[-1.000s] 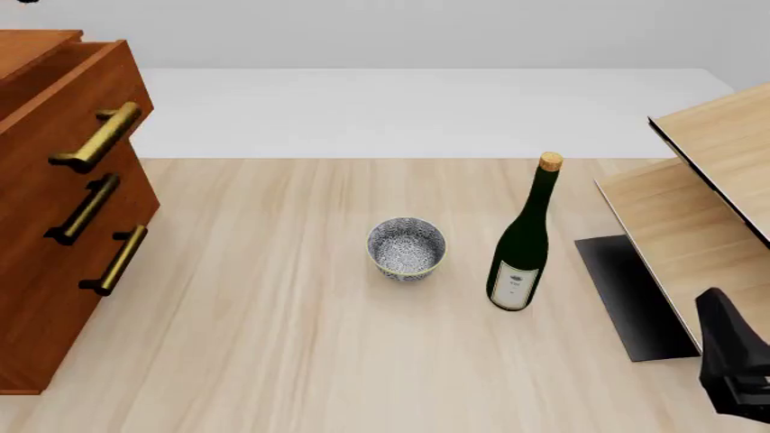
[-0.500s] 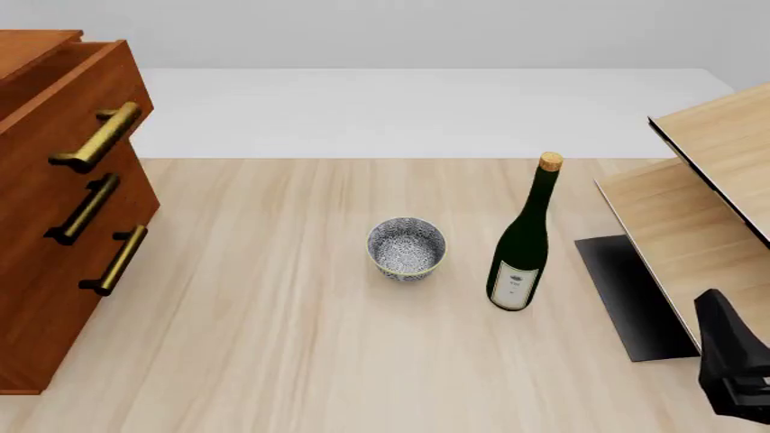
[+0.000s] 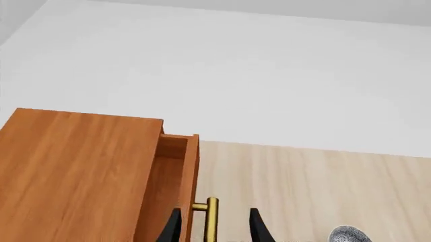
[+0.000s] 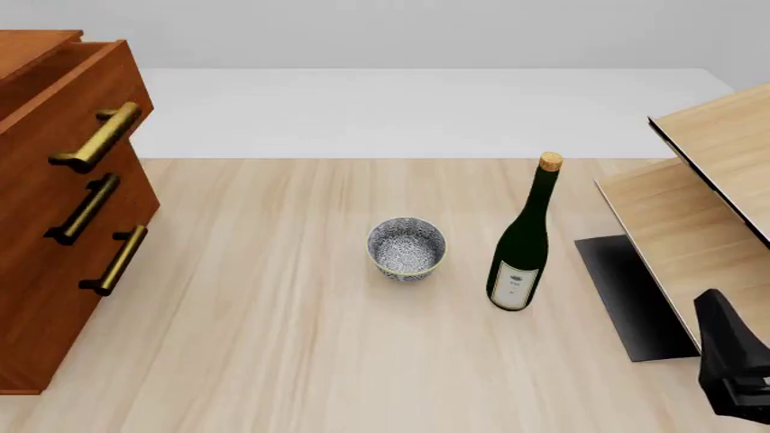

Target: Close the bottom drawer of the cabinet and open the top drawer.

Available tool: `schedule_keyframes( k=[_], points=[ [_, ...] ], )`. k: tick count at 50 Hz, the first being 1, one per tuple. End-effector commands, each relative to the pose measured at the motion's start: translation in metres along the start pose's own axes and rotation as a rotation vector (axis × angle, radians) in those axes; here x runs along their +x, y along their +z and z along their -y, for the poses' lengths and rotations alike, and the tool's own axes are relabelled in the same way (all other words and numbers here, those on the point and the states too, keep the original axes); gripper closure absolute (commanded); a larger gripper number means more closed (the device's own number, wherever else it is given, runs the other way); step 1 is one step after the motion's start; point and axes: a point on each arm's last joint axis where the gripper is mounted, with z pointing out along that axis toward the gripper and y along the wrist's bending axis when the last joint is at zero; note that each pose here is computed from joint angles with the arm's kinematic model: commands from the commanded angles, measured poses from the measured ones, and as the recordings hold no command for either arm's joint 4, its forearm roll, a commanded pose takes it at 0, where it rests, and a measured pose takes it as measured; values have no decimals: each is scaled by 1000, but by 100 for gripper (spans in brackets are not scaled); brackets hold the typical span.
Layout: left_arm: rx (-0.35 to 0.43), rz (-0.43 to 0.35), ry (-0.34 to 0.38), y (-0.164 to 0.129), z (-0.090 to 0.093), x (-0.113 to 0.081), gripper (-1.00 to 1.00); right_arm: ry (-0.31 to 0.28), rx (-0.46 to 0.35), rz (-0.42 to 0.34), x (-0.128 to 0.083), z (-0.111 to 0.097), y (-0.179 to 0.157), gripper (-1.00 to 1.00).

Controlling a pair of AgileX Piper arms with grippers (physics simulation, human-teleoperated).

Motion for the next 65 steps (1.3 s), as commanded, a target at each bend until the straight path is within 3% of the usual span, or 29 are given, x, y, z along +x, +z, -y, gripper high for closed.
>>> schedule_keyframes(
  k=[1,26,65],
  points=[
    [-30,-27,-32,10,-9,12,-100,2,1,0,0,0,0,-100],
    [-87,-61,-57,18,-26,33,-100,-3,-2,-1,0,0,0,-100],
    [-116,-85,-105,19,-34,54,-100,-7,-6,-1,1,0,0,-100]
  ],
)
